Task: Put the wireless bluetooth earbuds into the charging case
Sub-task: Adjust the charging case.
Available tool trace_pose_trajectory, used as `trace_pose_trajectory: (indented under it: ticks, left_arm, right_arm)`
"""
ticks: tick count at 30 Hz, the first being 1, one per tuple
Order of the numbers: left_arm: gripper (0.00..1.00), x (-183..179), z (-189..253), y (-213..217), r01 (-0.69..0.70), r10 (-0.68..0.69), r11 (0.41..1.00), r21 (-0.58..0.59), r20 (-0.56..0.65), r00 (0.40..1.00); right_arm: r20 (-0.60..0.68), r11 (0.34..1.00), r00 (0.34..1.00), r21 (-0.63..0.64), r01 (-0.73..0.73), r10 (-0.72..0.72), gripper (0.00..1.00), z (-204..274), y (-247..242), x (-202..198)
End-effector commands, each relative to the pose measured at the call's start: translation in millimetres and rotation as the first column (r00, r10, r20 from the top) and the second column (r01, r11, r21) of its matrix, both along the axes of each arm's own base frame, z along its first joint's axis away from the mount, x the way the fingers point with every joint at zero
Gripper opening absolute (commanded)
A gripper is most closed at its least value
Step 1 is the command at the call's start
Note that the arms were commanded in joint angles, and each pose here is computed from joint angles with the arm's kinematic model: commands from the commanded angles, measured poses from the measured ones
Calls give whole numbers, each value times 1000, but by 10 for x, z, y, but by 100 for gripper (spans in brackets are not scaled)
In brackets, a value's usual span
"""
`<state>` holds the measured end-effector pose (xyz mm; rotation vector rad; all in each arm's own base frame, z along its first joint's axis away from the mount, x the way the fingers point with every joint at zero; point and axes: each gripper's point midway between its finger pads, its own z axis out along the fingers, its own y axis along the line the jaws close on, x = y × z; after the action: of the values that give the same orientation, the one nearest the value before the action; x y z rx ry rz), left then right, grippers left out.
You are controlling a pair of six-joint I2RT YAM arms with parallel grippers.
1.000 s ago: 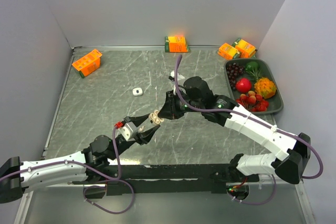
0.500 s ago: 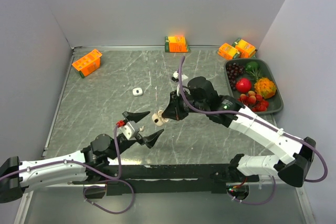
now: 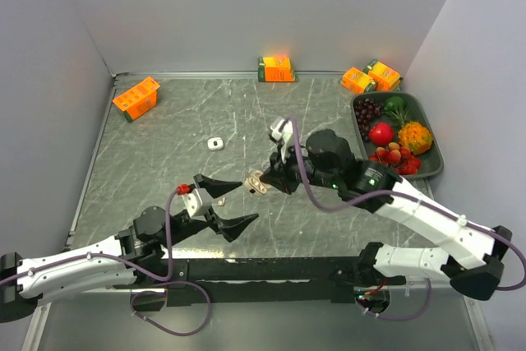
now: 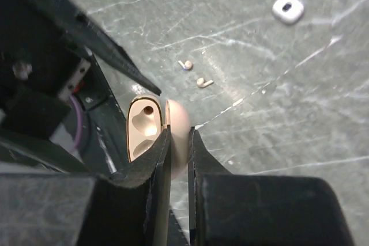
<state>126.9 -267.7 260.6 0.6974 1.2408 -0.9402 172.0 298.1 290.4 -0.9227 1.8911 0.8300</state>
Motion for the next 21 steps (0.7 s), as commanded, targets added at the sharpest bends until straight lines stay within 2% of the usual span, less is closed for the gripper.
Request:
trace_pose_trajectory:
  ticks: [1, 6, 10, 14, 21]
  left_arm:
    - [96, -162, 351, -38, 120, -126, 990, -77, -78, 989]
    - [96, -230, 254, -164, 280, -279, 960, -1, -119, 953]
    - [96, -122, 267, -171, 259, -258, 966, -7, -111, 960]
    - [98, -95, 173, -272, 283, -275, 957, 57, -113, 955]
    - [97, -121, 273, -329, 316, -313, 948, 50, -64, 948]
  right_arm:
    - [255, 997, 964, -10, -75, 75, 0, 257, -102, -16]
    - [309, 986, 937, -20, -163, 161, 0, 239, -90, -128]
    - [303, 974, 927, -20, -227, 222, 0, 209, -43, -223]
    - [299, 961, 916, -22, -275, 268, 0, 185, -10, -304]
    - [272, 944, 905, -44, -328, 328, 0, 101, 35, -388]
